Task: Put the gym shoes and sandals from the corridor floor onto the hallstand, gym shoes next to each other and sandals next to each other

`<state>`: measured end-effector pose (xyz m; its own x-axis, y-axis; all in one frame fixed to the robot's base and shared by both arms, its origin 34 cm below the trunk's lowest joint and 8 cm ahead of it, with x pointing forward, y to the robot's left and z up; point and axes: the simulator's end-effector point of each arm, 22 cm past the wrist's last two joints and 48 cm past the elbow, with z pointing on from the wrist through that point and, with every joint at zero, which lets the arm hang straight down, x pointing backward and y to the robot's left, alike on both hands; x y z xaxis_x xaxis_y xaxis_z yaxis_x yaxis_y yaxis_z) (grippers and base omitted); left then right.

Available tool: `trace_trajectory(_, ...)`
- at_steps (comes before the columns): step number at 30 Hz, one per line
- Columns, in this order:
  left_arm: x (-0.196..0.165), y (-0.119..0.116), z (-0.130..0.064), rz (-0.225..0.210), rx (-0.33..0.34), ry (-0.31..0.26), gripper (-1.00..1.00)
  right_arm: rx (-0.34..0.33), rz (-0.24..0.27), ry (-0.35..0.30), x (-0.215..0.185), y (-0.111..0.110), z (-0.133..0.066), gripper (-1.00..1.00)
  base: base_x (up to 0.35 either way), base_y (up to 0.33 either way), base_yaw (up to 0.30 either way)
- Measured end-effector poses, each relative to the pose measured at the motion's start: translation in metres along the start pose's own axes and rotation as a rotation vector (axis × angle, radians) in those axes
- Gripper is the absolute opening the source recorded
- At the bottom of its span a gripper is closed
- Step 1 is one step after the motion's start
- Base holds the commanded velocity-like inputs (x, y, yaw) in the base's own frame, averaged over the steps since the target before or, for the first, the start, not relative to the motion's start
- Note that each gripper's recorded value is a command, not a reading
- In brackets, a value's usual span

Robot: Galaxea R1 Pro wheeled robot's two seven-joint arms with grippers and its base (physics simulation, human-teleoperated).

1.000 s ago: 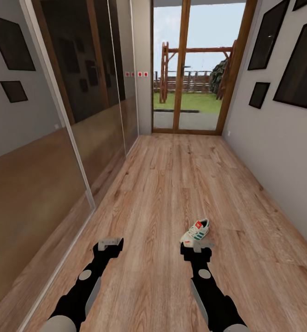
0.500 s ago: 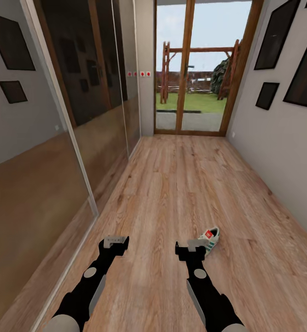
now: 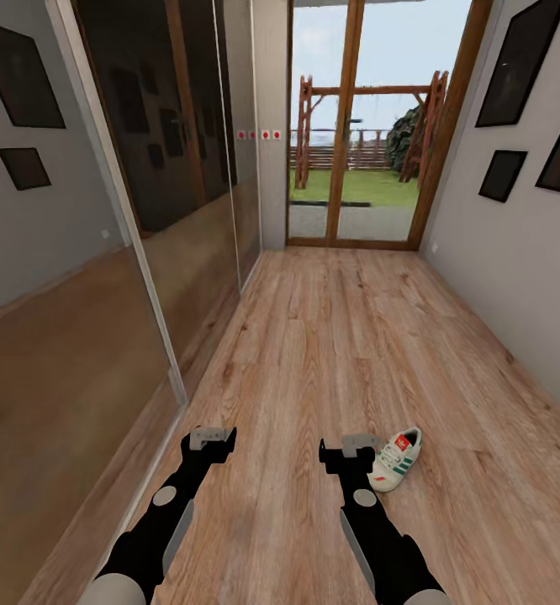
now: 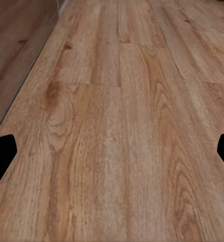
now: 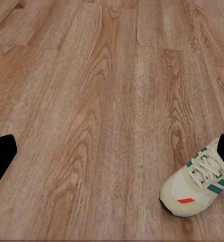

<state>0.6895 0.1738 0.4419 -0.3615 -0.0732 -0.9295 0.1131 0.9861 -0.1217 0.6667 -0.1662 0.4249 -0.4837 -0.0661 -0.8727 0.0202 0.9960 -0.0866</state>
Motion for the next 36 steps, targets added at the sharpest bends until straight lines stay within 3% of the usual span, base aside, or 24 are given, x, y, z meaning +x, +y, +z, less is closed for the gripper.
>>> trace_trajectory(13,-0.0024,-0.0008,0.0002,0.0,0.001,-0.006,1.0,-0.003,-0.004,0.013,0.0063,0.0011,-0.0003,1.0,0.08,0.06,0.0)
trace_trajectory(26,-0.0024,-0.0015,0.0002,0.001,0.002,-0.006,1.0,-0.003,-0.004,0.014,0.0066,0.0012,-0.0004,1.0,0.251,0.188,0.0)
trace_trajectory(36,-0.0026,-0.0019,0.0003,0.0,0.003,-0.006,1.0,-0.002,-0.003,0.01,0.0047,0.0009,-0.0004,1.0,0.329,0.032,0.0)
